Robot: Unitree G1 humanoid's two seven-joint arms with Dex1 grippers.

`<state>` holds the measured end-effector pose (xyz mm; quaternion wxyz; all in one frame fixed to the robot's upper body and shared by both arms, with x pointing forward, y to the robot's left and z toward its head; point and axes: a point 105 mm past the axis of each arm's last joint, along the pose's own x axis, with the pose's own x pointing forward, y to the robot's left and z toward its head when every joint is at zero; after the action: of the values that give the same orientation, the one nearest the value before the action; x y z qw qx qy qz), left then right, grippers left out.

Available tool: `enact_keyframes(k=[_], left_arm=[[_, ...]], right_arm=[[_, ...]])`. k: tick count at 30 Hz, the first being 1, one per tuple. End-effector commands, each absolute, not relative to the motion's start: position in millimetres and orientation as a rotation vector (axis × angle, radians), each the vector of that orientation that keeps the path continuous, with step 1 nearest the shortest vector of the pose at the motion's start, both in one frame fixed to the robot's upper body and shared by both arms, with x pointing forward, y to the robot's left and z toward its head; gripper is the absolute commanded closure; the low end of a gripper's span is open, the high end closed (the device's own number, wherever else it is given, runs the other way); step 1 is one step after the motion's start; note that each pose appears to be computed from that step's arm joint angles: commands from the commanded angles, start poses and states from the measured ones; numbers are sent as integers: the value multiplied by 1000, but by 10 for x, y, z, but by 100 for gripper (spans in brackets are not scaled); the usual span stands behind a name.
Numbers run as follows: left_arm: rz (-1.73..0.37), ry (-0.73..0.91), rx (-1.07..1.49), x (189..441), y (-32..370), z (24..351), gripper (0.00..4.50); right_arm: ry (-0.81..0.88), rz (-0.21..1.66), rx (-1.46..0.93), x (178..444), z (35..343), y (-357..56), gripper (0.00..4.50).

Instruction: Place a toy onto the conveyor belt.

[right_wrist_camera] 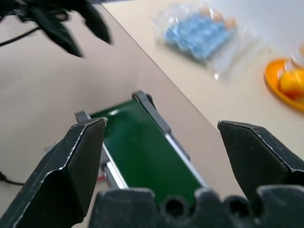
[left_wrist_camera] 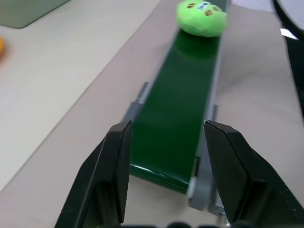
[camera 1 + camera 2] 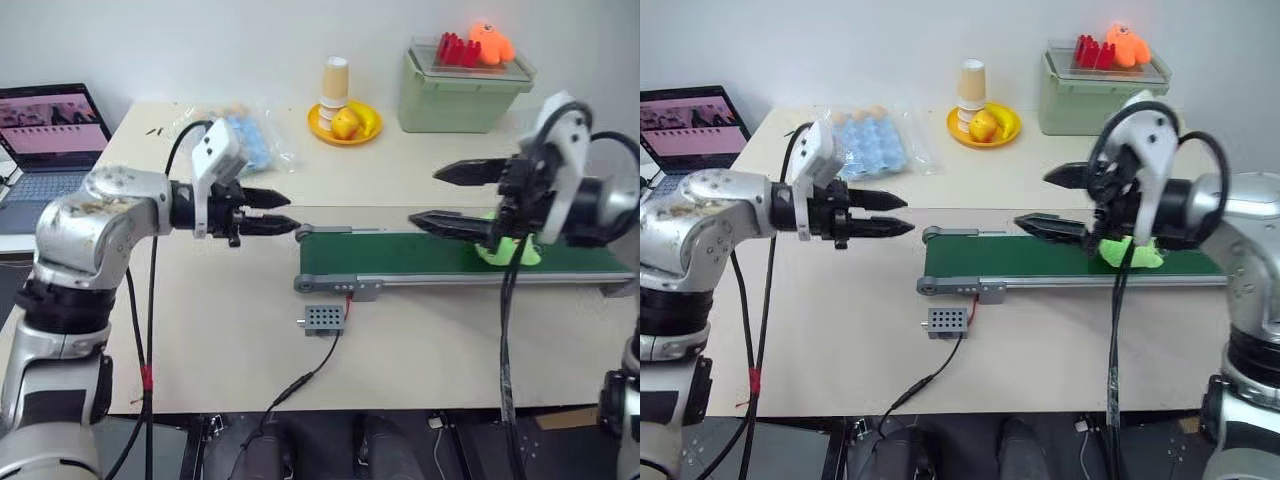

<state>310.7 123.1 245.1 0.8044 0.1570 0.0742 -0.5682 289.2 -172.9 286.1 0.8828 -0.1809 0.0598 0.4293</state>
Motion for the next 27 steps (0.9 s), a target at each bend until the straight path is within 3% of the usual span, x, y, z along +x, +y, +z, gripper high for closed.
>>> enact_keyframes(k=[1, 7, 12, 27], left_arm=[[-1245, 73, 400, 2955, 1246, 2528, 199], [-1185, 27, 373, 3026, 1281, 2526, 199], [-1050, 23, 340, 3239, 1381, 2584, 199], [-1057, -43, 328, 3169, 1308, 2664, 199]], right_arm=[[90, 880, -357, 2792, 3045, -1831, 6], [43, 883, -317, 2771, 3174, -1831, 6], [38, 895, -287, 2790, 3171, -1796, 6], [-24, 887, -260, 2909, 3303, -1754, 6]])
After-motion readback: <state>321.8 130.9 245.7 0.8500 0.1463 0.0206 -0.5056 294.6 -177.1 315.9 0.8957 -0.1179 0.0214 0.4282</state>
